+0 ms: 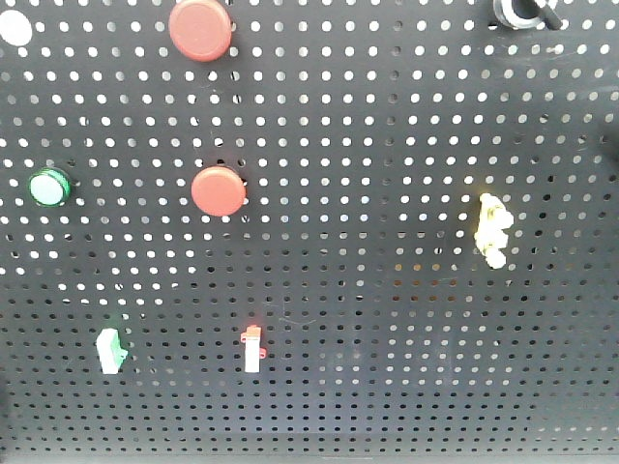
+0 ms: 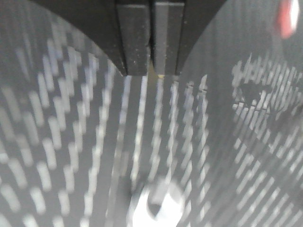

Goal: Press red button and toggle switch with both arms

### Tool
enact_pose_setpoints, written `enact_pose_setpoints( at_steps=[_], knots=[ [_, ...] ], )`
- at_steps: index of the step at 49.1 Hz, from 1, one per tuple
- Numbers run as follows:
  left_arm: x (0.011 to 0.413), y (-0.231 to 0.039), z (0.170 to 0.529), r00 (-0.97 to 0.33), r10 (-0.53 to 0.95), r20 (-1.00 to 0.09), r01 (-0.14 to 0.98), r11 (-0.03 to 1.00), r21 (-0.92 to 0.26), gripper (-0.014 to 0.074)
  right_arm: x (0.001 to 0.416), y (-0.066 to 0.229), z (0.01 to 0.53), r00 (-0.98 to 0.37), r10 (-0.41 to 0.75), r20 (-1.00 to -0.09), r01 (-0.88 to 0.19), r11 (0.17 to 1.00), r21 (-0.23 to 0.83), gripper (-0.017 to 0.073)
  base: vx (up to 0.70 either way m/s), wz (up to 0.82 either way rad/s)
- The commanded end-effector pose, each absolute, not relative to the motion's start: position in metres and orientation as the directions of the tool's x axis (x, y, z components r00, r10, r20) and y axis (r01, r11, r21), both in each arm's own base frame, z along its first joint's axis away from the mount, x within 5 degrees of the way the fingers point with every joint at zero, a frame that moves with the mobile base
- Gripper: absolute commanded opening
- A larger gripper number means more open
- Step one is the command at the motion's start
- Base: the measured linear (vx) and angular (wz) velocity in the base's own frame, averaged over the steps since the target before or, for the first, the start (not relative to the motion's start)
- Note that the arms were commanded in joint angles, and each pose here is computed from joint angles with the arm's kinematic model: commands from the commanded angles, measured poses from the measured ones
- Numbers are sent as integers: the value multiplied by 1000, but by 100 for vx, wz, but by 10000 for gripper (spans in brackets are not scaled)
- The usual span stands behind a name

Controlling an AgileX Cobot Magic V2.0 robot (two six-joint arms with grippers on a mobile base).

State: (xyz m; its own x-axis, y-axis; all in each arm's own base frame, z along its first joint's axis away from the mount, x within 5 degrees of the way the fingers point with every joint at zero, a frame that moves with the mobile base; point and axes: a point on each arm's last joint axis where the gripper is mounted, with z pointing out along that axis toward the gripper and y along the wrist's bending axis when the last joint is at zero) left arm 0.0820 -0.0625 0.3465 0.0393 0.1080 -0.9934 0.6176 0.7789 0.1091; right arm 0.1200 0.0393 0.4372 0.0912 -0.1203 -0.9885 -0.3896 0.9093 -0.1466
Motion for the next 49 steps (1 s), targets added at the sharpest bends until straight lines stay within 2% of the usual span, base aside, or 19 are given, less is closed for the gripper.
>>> enact_pose_setpoints(
  at_steps=[1,6,10,14,15,16,31,49],
  knots=[
    [77,-56,338,61,66,-996,590,803,89,2,89,32,418,170,-141,-975,-328,925,-191,-3,0,0],
    [71,-53,311,24,89,-996,598,797,86,2,56,28,380,207,-133,-969,-300,934,-192,-3,0,0],
    [70,-51,297,23,91,-996,585,807,87,2,37,22,353,267,-119,-956,-237,954,-185,-3,0,0],
    [73,-49,293,41,76,-996,553,829,86,2,32,16,336,300,-107,-948,-178,970,-166,-3,0,0],
    [75,-47,293,57,65,-996,531,843,85,2,31,10,327,327,-102,-940,-119,982,-147,-3,0,0],
    [75,-47,293,58,65,-996,530,844,85,2,32,10,324,323,-97,-941,-113,984,-140,-3,0,0],
    [75,-48,292,47,71,-996,538,839,85,2,46,10,287,217,-99,-971,-125,984,-128,-3,0,0],
    [76,-47,289,67,86,-994,520,847,108,2,48,11,279,191,-101,-976,-132,983,-128,-3,0,0]
  ],
)
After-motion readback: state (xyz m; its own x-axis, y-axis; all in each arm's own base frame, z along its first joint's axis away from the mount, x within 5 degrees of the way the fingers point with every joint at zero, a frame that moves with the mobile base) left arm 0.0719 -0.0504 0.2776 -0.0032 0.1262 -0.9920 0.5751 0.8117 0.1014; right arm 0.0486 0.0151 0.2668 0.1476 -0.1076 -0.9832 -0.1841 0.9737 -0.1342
